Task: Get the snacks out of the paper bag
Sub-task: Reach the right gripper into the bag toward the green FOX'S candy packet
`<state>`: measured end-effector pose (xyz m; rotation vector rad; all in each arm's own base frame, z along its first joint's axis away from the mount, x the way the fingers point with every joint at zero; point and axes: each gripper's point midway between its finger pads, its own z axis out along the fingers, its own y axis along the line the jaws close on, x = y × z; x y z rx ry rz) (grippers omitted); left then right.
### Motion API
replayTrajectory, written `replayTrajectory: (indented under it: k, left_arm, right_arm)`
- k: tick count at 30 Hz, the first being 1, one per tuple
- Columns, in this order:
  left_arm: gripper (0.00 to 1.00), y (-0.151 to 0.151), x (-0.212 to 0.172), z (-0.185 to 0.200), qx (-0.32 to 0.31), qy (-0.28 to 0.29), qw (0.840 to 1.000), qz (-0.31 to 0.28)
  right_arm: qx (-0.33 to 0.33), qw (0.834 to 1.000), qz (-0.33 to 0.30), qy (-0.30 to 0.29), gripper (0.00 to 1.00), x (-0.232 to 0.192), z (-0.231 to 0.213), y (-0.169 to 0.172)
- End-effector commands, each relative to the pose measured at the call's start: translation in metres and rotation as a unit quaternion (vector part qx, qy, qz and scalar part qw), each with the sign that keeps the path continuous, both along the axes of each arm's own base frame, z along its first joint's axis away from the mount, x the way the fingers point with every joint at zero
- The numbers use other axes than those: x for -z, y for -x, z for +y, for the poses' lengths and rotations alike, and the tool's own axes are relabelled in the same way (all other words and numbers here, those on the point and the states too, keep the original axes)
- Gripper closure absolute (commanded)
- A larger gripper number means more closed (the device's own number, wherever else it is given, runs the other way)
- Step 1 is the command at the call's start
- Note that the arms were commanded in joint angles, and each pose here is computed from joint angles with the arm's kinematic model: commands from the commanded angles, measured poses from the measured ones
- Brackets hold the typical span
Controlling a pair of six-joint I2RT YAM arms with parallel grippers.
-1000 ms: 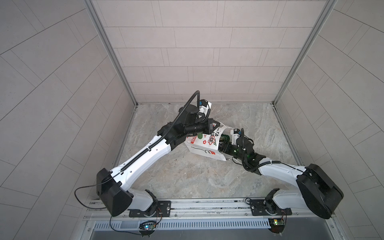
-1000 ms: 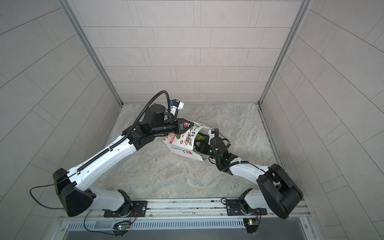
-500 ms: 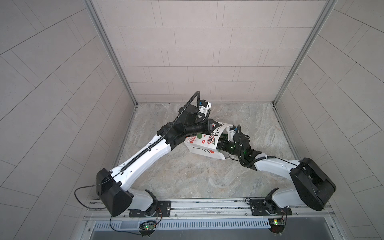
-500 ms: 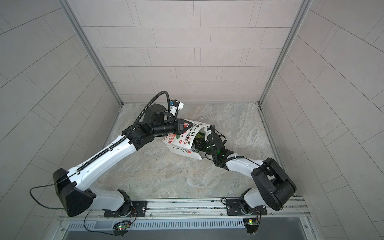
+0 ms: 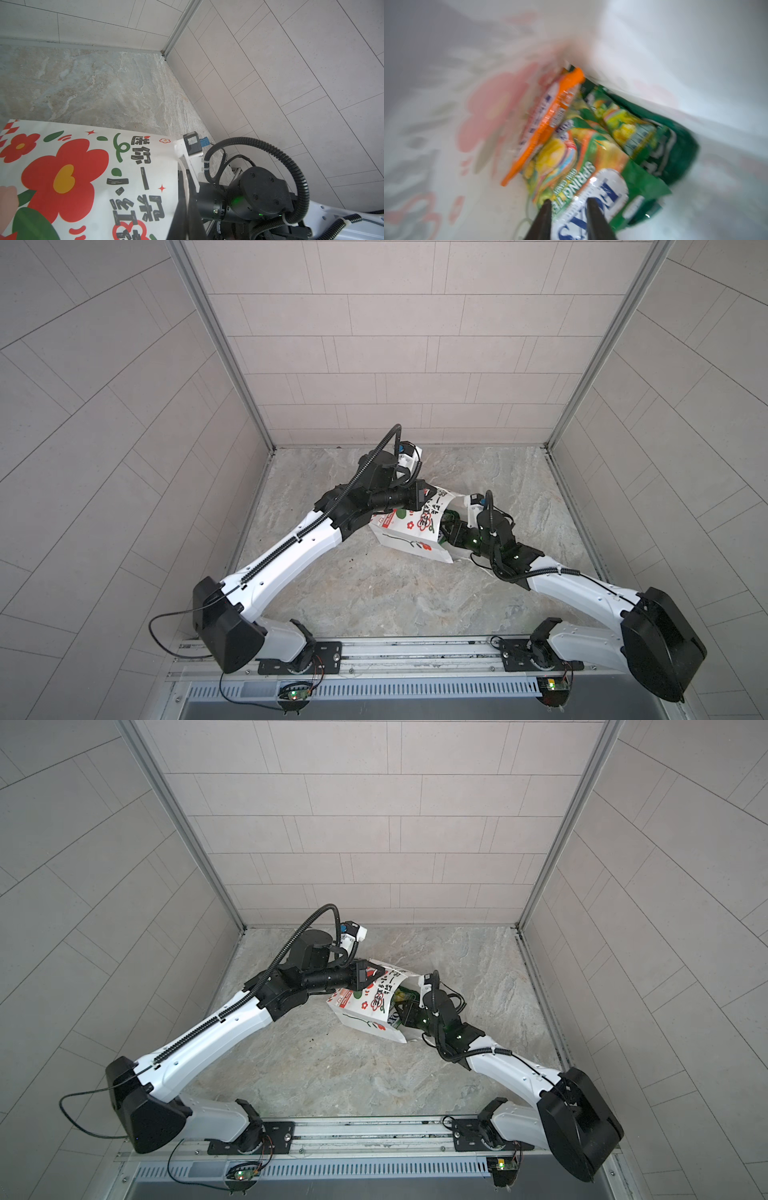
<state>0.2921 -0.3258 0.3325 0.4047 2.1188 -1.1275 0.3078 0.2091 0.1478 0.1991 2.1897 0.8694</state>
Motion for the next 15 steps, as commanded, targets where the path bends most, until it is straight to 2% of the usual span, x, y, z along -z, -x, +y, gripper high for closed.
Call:
replayTrajectory:
  k: [1, 9, 15]
  left_arm:
    - [1.0, 0.005, -0.029, 0.004, 0.0, 0.016, 0.999, -0.035]
    - [1.0, 0.005, -0.028, 0.004, -0.001, 0.014, 0.999, -0.034]
    - [1.0, 0.005, -0.028, 0.004, 0.0, 0.015, 0.999, -0.034]
  right_arm:
    - [0.027, 0.998, 0.035, 0.051, 0.64, 0.024, -0.019, 0.007]
    - [0.047, 0.995, 0.058, 0.059, 0.44, 0.035, -0.024, 0.006]
    - [0.045, 0.995, 0.074, 0.042, 0.39, 0.038, -0.015, 0.001]
